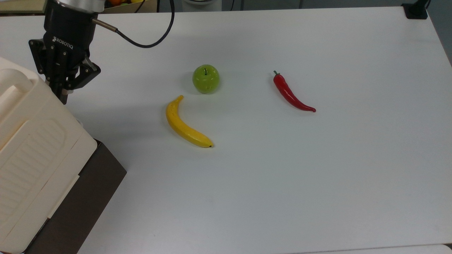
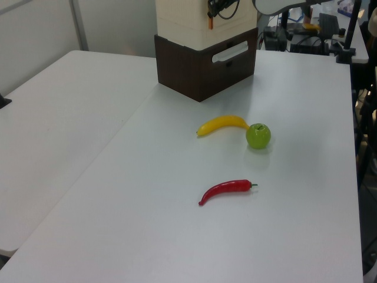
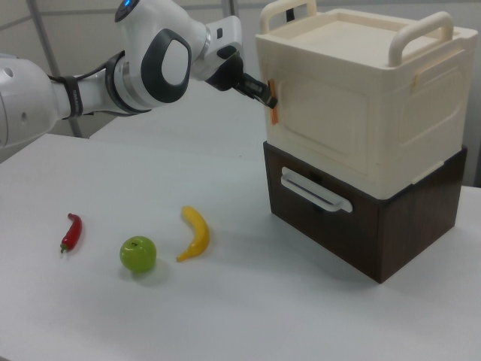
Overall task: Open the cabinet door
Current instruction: 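Pull the door handle outward, swinging the cabinet door open on its hinge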
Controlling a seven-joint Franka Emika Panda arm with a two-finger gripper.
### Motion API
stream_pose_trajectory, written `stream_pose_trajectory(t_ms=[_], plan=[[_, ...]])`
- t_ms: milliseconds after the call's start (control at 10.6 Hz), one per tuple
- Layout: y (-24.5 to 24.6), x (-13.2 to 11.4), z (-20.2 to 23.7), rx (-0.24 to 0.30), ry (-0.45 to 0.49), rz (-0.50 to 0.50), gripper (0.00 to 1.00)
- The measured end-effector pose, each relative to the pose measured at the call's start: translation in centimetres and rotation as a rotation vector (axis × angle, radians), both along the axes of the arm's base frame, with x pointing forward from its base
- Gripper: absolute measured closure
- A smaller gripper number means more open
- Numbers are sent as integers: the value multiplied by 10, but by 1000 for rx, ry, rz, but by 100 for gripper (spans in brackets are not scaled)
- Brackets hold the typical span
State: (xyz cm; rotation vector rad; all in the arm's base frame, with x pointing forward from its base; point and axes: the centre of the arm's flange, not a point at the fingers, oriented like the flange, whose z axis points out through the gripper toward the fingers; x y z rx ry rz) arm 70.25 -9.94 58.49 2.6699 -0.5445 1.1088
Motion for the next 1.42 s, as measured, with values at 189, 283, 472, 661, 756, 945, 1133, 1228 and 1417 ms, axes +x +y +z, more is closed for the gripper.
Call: stream_pose_trajectory(t_ms=[189, 283, 472, 661, 756, 945, 1133, 1228, 1417], plan=[[2, -2, 2, 3, 22, -8, 86], [5, -6, 5, 8, 52, -17, 86], [11, -14, 12, 15, 100, -33, 86], [14, -18, 15, 17, 122, -40, 79], [16, -20, 17, 25, 132, -43, 72], [18, -25, 21, 52, 156, -56, 44], [18, -32, 33, 76, 153, -64, 13], [18, -37, 44, 78, 136, -63, 1], [19, -47, 73, 78, 90, -61, 0]])
